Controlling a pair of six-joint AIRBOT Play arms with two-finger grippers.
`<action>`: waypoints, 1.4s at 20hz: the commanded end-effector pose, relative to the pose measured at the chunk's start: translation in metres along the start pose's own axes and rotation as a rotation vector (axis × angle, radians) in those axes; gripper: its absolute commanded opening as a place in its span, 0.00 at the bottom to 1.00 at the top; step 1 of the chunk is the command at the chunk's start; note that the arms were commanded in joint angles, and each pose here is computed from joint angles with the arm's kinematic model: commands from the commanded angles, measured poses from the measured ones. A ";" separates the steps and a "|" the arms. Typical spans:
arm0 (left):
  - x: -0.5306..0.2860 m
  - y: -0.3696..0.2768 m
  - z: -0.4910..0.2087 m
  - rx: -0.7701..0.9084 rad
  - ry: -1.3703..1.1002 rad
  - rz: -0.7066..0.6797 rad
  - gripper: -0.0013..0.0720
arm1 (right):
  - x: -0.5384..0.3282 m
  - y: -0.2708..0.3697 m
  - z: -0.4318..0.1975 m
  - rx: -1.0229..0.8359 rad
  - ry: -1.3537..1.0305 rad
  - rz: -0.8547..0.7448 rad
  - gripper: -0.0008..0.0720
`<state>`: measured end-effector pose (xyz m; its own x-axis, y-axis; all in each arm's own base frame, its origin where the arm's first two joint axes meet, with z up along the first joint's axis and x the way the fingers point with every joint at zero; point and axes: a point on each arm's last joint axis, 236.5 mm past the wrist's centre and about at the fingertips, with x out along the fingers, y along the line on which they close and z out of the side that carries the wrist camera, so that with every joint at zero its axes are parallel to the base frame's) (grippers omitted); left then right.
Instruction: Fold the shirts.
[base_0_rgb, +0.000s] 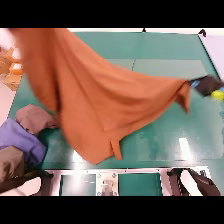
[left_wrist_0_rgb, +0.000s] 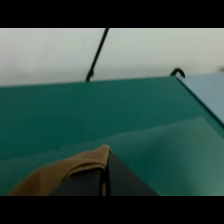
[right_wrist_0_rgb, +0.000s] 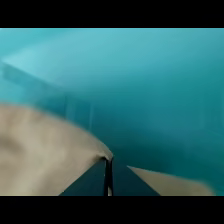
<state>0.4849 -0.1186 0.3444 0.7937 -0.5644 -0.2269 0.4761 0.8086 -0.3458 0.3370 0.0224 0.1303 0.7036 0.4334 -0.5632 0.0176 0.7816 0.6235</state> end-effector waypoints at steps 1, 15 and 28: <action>0.137 0.040 -0.123 -0.108 0.195 -0.084 0.04 | 0.068 -0.094 -0.063 0.224 0.116 -0.121 0.03; 0.080 0.082 -0.217 -0.596 0.736 -0.199 0.99 | 0.081 -0.161 -0.016 0.206 0.312 -0.185 0.74; -0.090 0.036 -0.445 -0.794 1.082 0.192 0.99 | 0.054 -0.190 -0.012 0.325 0.275 -0.213 0.74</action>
<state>0.3100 -0.1000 -0.0083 -0.0856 -0.5718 -0.8159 -0.1646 0.8157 -0.5545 0.3601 -0.0977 -0.0275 0.4353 0.4101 -0.8015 0.3911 0.7157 0.5786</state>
